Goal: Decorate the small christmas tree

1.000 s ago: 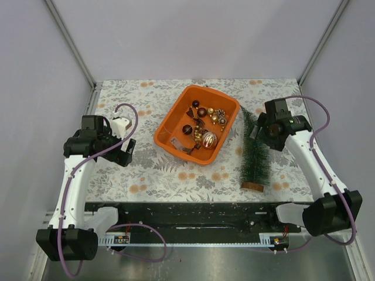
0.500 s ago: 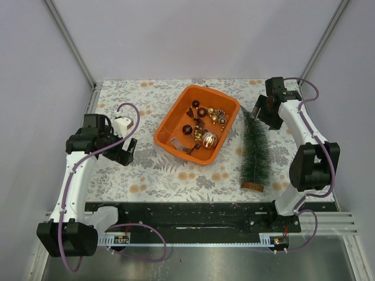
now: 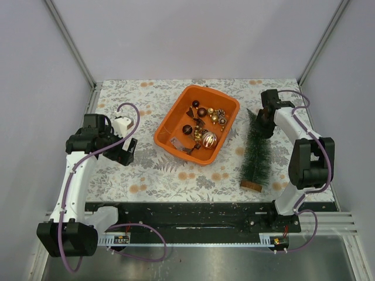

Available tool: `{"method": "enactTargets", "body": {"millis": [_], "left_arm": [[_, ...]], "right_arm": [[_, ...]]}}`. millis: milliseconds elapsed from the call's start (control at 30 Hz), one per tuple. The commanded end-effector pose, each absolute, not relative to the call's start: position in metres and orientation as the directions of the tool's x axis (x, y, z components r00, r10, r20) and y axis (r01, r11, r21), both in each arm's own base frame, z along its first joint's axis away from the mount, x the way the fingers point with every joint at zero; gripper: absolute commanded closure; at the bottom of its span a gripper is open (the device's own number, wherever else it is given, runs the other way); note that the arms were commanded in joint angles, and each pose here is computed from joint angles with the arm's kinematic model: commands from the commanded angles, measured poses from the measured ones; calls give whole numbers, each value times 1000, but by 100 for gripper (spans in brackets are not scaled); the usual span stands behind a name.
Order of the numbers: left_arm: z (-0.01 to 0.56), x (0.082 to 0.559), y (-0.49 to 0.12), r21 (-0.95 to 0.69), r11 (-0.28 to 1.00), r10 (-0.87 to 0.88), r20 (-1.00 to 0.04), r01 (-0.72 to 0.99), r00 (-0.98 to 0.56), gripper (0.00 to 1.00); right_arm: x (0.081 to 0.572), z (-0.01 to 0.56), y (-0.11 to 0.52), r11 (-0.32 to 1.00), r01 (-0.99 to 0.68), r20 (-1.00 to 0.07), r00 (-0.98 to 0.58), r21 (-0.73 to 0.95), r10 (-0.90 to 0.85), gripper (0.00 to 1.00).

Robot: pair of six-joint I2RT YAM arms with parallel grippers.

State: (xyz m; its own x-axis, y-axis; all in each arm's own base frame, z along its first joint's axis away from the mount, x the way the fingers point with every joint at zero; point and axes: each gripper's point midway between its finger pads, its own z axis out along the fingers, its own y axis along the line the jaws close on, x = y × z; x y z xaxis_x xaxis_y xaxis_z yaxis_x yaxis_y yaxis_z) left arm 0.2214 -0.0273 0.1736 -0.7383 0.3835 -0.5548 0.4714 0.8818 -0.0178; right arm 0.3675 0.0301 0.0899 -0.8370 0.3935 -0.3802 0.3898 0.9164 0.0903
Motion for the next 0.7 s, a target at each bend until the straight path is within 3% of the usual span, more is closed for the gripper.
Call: {"method": "enactTargets", "body": {"millis": [0, 100, 233, 667], "left_arm": [[187, 233, -32, -13, 877, 375, -609, 481, -699, 1], [187, 233, -32, -13, 876, 376, -607, 482, -700, 1], [187, 233, -32, -15, 878, 372, -608, 479, -701, 1], [188, 234, -36, -36, 877, 359, -613, 479, -703, 1]], "right_arm": [[375, 86, 33, 920, 379, -387, -837, 100, 387, 62], [381, 100, 34, 911, 394, -421, -810, 123, 408, 85], [394, 137, 36, 900, 402, -491, -757, 170, 431, 100], [392, 258, 91, 859, 276, -672, -537, 431, 509, 100]]}}
